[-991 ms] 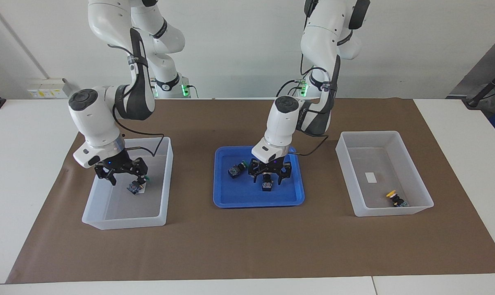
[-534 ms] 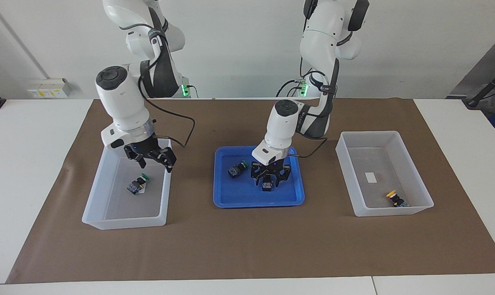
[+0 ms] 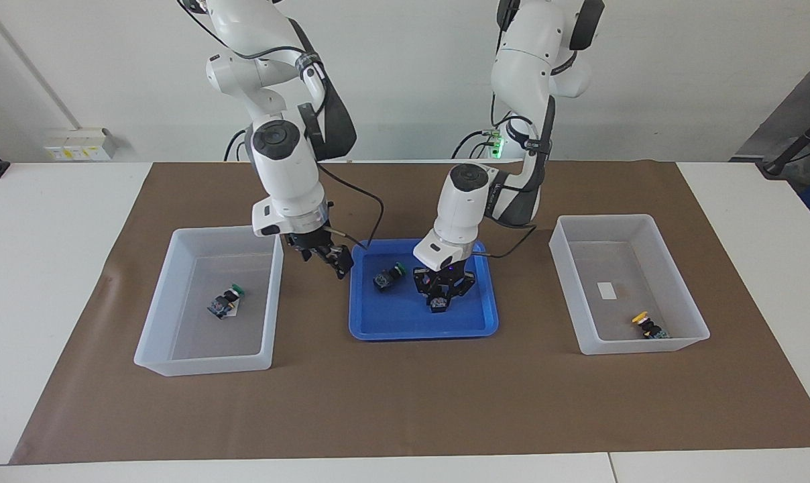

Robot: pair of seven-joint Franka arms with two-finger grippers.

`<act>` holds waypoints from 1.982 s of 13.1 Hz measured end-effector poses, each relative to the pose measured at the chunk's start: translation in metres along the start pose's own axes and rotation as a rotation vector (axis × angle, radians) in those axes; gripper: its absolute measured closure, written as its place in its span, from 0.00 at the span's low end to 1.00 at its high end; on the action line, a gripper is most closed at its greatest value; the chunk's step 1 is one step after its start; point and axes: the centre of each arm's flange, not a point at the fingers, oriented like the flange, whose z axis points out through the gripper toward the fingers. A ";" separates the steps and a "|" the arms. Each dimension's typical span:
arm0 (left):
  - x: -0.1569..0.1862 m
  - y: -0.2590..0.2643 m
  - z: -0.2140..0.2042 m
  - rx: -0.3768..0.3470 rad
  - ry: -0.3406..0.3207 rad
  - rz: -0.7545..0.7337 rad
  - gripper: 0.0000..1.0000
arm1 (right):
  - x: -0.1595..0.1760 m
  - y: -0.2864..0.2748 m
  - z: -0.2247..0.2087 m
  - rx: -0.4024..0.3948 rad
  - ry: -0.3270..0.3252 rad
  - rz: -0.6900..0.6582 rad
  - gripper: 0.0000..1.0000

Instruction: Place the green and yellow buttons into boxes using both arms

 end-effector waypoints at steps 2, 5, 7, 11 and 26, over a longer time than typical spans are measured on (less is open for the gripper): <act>0.017 -0.025 -0.025 0.016 0.008 -0.028 0.57 | -0.016 -0.014 0.014 0.011 -0.020 0.057 0.00; 0.048 -0.099 -0.094 0.050 -0.005 -0.014 0.57 | -0.030 -0.032 0.034 0.014 -0.025 0.135 0.00; 0.057 -0.146 -0.128 0.069 -0.018 -0.020 0.57 | -0.054 -0.055 0.054 0.008 -0.028 0.159 0.00; 0.069 -0.228 -0.147 0.098 -0.007 0.018 0.57 | -0.077 -0.073 0.099 -0.009 -0.029 0.143 0.00; 0.050 -0.370 -0.051 0.183 0.187 0.122 0.57 | -0.070 -0.072 0.104 -0.015 -0.029 0.076 0.60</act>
